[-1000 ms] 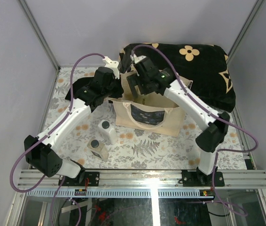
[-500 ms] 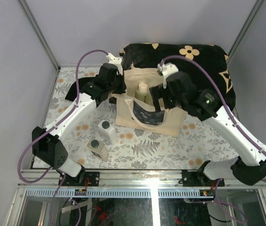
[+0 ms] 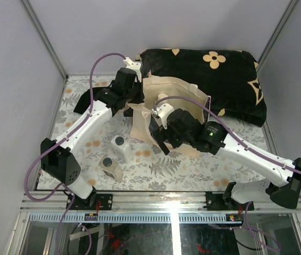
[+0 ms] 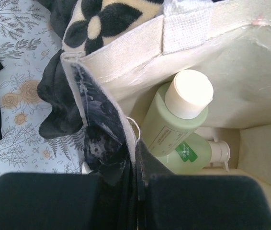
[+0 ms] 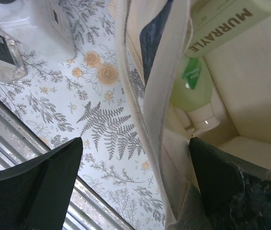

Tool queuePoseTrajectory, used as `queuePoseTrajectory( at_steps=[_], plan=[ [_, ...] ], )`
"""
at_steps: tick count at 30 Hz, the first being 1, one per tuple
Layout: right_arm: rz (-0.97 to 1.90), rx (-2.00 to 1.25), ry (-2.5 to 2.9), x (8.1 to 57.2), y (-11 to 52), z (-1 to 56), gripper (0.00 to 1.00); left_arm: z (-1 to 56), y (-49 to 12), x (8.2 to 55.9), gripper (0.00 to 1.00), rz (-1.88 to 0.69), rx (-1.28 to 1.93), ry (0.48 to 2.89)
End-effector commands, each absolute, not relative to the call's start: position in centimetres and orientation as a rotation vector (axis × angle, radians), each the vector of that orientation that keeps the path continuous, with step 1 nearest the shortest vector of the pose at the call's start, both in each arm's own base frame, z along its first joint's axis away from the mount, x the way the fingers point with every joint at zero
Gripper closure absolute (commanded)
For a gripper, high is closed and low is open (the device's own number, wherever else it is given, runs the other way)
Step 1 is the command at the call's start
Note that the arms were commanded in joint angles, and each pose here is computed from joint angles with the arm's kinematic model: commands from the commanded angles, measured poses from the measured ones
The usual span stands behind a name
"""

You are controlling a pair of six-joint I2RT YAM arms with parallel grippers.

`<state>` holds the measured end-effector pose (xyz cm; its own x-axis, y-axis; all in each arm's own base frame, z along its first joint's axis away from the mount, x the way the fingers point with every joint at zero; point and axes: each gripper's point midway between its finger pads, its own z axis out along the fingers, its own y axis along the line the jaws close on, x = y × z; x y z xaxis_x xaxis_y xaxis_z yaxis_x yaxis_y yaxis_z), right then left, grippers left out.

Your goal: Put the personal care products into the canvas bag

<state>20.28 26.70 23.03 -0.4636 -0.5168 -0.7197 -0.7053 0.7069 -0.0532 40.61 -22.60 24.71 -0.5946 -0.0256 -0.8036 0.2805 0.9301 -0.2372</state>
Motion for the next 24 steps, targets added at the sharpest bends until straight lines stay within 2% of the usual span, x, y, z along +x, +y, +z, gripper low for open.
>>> queuePoseTrajectory(
  at_steps=[1,6,13,16,19,24],
  plan=[
    [0.476,-1.01,2.059,19.8,30.7,23.6,0.0,29.4,-21.5,43.2,1.0,-0.402,0.12,2.026],
    [0.381,-1.062,2.007,20.0,31.7,25.9,0.0,29.0,-20.8,43.6,1.0,-0.386,0.101,2.037],
    [0.157,-0.96,1.928,22.5,28.5,32.0,0.0,27.4,-20.8,43.3,1.0,-0.399,0.089,2.057],
    [0.182,-0.953,1.919,22.2,28.5,34.0,0.01,27.1,-20.9,43.3,1.0,-0.401,0.093,2.063],
    [0.299,-1.021,1.937,20.6,29.8,32.9,0.0,27.0,-20.8,43.5,1.0,-0.394,0.089,2.062],
    [0.38,-1.171,1.996,17.6,31.9,27.7,0.01,27.5,-20.5,44.4,1.0,-0.394,0.069,2.044]
  ],
)
